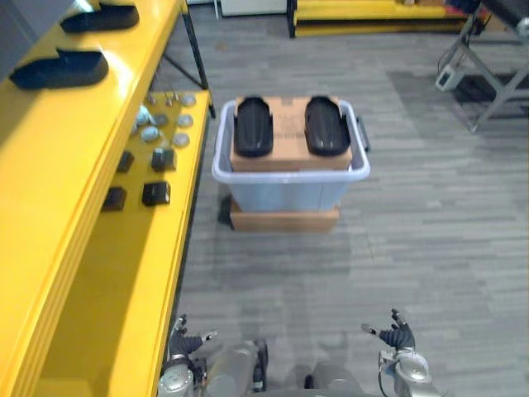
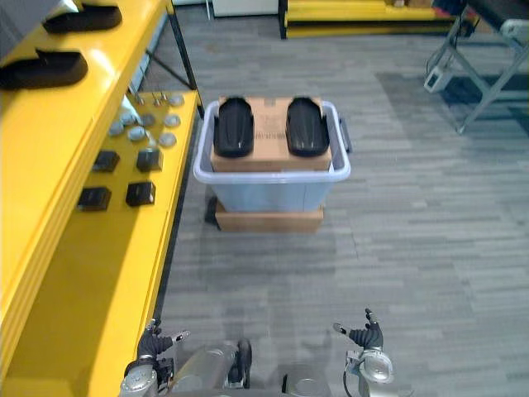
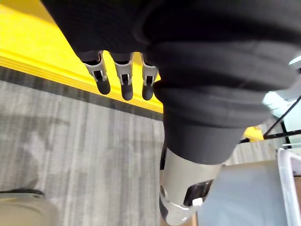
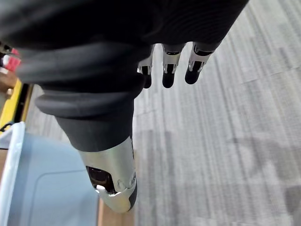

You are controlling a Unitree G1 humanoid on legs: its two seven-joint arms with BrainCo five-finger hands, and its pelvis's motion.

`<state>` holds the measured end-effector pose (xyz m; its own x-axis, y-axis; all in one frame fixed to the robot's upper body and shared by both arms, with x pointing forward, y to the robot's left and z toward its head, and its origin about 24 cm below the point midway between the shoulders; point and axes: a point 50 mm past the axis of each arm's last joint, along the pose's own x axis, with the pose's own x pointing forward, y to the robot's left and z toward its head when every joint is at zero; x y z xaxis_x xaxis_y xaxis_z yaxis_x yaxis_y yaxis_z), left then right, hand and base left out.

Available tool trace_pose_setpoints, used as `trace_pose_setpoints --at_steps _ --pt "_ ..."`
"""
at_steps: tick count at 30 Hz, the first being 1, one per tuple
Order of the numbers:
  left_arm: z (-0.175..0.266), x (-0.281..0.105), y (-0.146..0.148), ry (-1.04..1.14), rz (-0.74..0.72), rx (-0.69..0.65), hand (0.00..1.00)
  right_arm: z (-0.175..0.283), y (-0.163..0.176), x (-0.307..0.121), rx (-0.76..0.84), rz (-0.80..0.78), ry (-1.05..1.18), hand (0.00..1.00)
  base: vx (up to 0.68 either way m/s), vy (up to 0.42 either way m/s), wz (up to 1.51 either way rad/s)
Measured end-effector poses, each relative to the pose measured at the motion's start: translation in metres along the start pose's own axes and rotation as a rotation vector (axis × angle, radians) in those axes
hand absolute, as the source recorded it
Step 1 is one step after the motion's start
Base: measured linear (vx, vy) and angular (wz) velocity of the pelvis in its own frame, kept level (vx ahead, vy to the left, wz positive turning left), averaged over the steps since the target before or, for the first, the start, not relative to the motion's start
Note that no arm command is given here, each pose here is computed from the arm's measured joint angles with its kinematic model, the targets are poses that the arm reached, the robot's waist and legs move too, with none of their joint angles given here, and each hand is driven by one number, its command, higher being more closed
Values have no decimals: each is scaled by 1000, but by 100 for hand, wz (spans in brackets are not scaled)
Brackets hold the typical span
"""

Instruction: Walk over and take plastic housings, then place them on the shelf

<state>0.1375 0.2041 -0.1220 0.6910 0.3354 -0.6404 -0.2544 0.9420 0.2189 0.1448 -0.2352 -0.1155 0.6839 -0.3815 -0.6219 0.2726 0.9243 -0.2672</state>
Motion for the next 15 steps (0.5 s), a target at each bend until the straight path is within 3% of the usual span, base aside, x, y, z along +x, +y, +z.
trace_pose_setpoints --at_steps 9,15 --pt "-4 -4 -16 23 -25 -46 0 -7 5 -13 65 -2 -5 0 450 -249 38" --pt "-5 -5 -19 29 -27 -52 0 -7 -1 -9 113 -40 4 0 216 6 -15"
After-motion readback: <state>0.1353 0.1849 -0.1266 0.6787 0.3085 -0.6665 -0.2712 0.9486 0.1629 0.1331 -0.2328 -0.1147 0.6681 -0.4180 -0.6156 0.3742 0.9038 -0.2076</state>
